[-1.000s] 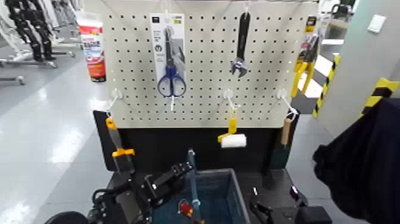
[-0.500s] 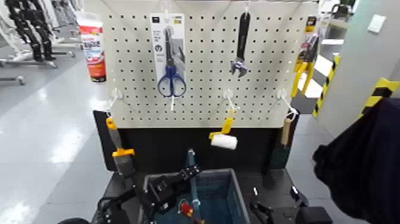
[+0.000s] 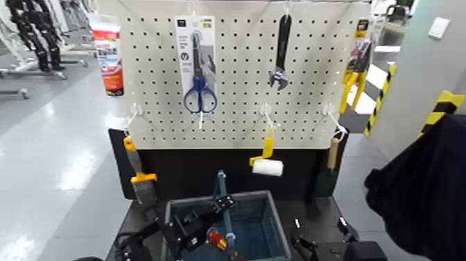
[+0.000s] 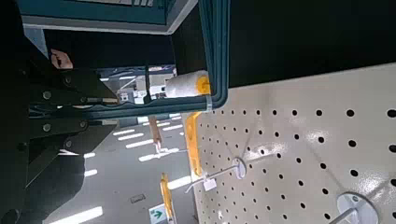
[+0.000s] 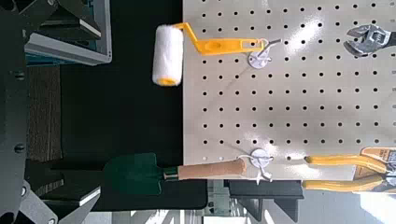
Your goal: Grasp the handle of the crate.
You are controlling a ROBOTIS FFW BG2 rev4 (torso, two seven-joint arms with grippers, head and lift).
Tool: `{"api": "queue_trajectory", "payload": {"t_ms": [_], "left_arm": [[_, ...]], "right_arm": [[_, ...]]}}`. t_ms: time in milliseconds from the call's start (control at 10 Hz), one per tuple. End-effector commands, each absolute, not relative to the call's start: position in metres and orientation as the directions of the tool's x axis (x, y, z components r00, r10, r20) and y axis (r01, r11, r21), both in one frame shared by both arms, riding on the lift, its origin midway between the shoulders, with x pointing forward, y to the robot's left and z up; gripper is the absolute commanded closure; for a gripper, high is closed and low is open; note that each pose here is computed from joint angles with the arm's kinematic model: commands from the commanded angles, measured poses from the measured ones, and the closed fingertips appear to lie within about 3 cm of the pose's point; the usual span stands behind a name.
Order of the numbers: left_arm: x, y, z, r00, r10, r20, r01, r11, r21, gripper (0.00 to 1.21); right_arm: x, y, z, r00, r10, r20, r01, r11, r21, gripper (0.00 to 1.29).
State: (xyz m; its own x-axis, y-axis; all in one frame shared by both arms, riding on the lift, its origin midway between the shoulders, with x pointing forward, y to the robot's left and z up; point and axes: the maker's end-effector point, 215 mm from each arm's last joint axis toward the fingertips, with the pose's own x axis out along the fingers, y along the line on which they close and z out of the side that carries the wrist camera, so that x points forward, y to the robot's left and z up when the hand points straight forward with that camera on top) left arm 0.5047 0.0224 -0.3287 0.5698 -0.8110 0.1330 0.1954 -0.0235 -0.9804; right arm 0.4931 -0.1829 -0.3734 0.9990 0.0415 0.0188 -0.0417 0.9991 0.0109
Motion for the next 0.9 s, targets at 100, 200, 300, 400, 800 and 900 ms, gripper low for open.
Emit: {"api": "queue_trajectory", "payload": {"t_ms": [100,200,300,400,800,900], "left_arm": [[0.503,0.018,-0.325,0.572,-0.806,0.151,0.195,-0.045,-0.98,1.18],[0.5,0.015,-0.322,0.574,-0.803,0.163,0.193,-0.06,-0.979,1.18],[0.496,0.012,-0.319,0.573,-0.8,0.176,0.19,-0.079,-0.979,1.18],[0.492,0.012,-0.316,0.578,-0.795,0.184,0.19,-0.088,-0.978,1.18],[0.455,0.015,-0.295,0.572,-0.801,0.176,0.162,-0.1,-0.982,1.18],[0.449,0.018,-0.286,0.575,-0.802,0.159,0.152,-0.086,-0.985,1.18]], "right_arm": [[0.493,-0.183,-0.373,0.999,0.042,0.019,-0.042,0.999,0.011,0.14],[0.493,-0.183,-0.373,0.999,0.042,0.019,-0.042,0.999,0.009,0.14],[0.493,-0.184,-0.373,0.999,0.04,0.019,-0.04,0.999,0.01,0.14],[0.493,-0.184,-0.373,0.999,0.039,0.02,-0.039,0.999,0.009,0.14],[0.494,-0.185,-0.371,0.999,0.038,0.027,-0.038,0.999,0.007,0.14],[0.494,-0.185,-0.37,0.999,0.036,0.028,-0.037,0.999,0.006,0.14]]}}
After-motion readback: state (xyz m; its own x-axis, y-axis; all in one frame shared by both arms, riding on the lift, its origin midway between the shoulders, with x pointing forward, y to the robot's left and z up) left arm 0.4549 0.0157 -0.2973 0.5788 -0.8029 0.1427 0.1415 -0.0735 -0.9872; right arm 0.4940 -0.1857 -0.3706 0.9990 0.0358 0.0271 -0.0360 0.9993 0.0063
